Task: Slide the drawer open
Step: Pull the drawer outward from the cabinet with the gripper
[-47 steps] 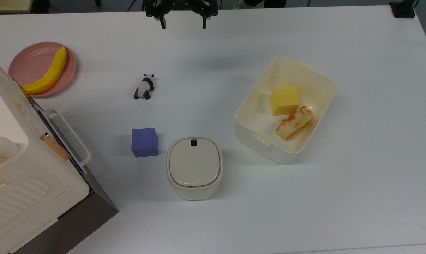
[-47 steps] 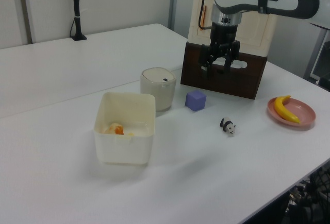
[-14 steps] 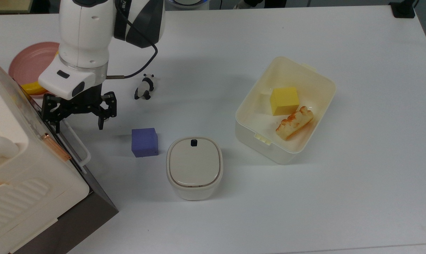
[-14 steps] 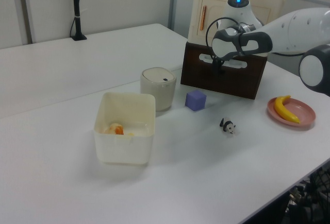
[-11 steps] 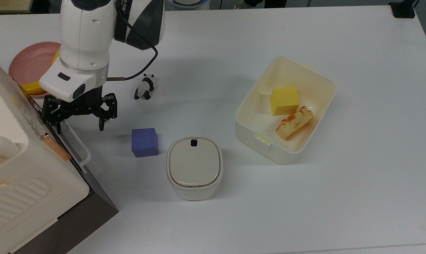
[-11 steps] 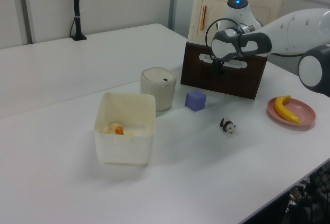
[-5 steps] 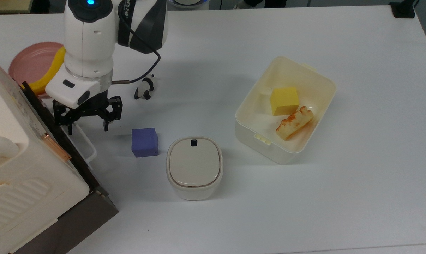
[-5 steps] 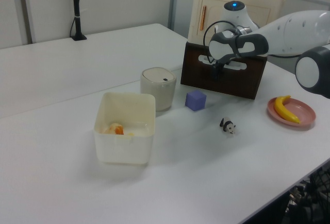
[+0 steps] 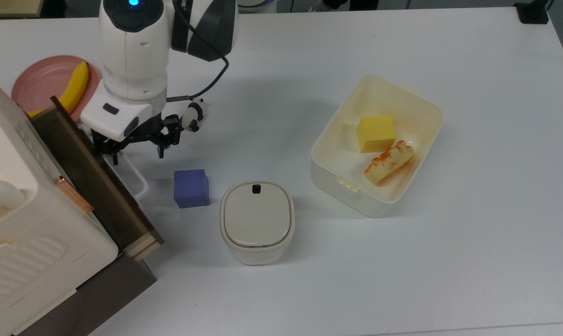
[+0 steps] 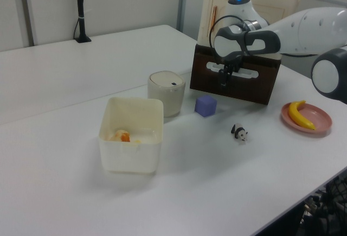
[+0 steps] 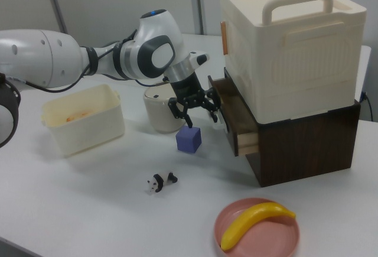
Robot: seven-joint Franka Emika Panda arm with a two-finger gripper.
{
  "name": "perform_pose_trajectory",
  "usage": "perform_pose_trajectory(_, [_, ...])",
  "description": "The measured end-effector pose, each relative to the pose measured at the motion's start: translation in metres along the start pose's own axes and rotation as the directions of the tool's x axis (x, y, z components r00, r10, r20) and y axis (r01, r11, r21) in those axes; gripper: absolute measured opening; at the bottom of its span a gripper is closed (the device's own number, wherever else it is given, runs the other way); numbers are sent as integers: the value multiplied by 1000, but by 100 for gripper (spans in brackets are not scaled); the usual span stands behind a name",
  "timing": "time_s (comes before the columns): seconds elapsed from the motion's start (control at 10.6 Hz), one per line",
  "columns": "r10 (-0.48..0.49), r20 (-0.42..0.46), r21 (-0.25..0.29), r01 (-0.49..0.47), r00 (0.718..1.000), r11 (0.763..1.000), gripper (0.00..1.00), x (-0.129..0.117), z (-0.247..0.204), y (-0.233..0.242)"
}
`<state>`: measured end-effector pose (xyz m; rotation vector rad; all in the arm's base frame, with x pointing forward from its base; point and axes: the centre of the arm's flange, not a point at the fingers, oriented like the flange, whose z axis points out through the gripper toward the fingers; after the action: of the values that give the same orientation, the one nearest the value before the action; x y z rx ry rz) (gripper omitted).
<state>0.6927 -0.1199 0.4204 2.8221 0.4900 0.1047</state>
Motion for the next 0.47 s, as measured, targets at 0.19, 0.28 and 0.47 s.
perform_pose_trajectory(0.19, [-26, 34, 38, 24, 999, 999, 83, 4, -7, -21])
perform_pose_trajectory(0.28, [-39, 39, 46, 37, 998, 998, 83, 6, -12, -30])
perform_pose_trajectory(0.47, [-59, 50, 59, 56, 997, 997, 83, 9, -19, -43])
